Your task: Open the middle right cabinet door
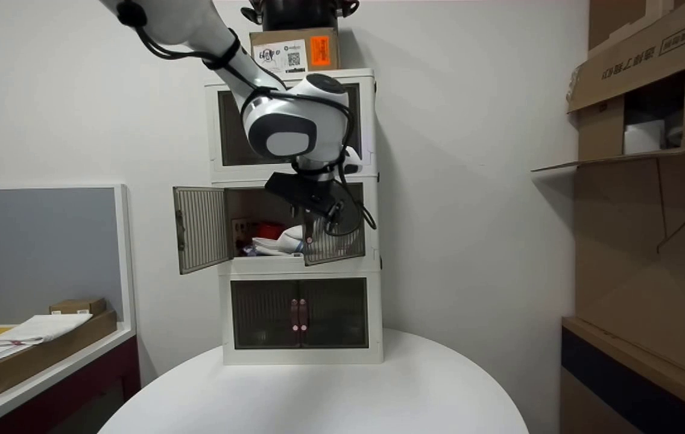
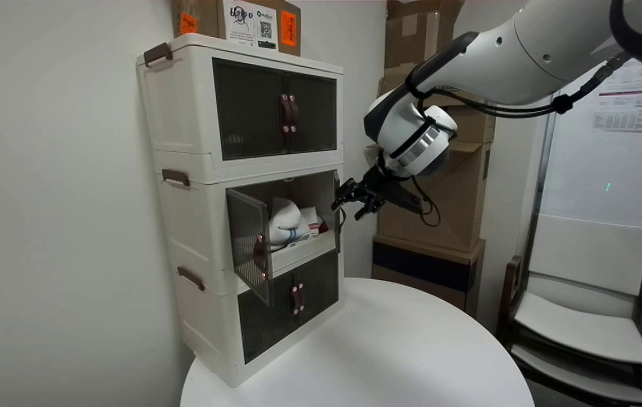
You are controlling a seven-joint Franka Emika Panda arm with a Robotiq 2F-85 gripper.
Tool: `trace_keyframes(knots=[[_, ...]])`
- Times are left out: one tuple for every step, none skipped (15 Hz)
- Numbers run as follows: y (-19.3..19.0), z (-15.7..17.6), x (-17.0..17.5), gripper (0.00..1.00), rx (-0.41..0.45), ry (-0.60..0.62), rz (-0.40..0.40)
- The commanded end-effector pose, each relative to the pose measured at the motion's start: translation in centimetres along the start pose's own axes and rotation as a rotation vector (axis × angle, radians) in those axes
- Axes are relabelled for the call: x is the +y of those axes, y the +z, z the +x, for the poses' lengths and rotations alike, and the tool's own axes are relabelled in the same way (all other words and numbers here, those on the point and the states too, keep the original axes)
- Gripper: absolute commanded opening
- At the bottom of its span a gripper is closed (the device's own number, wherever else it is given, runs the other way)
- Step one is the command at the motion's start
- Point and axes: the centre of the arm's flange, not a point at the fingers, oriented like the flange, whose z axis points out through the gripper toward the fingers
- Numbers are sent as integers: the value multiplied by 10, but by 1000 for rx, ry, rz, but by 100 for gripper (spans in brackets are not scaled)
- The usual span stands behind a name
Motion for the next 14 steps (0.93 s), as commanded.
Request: trace_keyframes(knots=[[-17,0,-13,100,-2,61,-39],[-22,2,-16,100,-11,69,-41],[-29,6,-21,100,-21,77,-54],[-35,8,-25,100,-22,77,-68],[-43,11,-30,100,-29,78,-86],[-49,14,-35,100,-34,77,-103],[-57,18,-42,100,-42,67,-117],[-65,23,-50,100,-54,56,-131],[-71,27,-57,100,-64,45,-148],[-78,32,-66,100,-76,29,-158],[-85,37,-75,100,-92,13,-167],[-91,41,-83,100,-104,1,-169],[-96,47,-90,100,-118,-9,-171],[-99,53,-96,100,-131,-14,-171]])
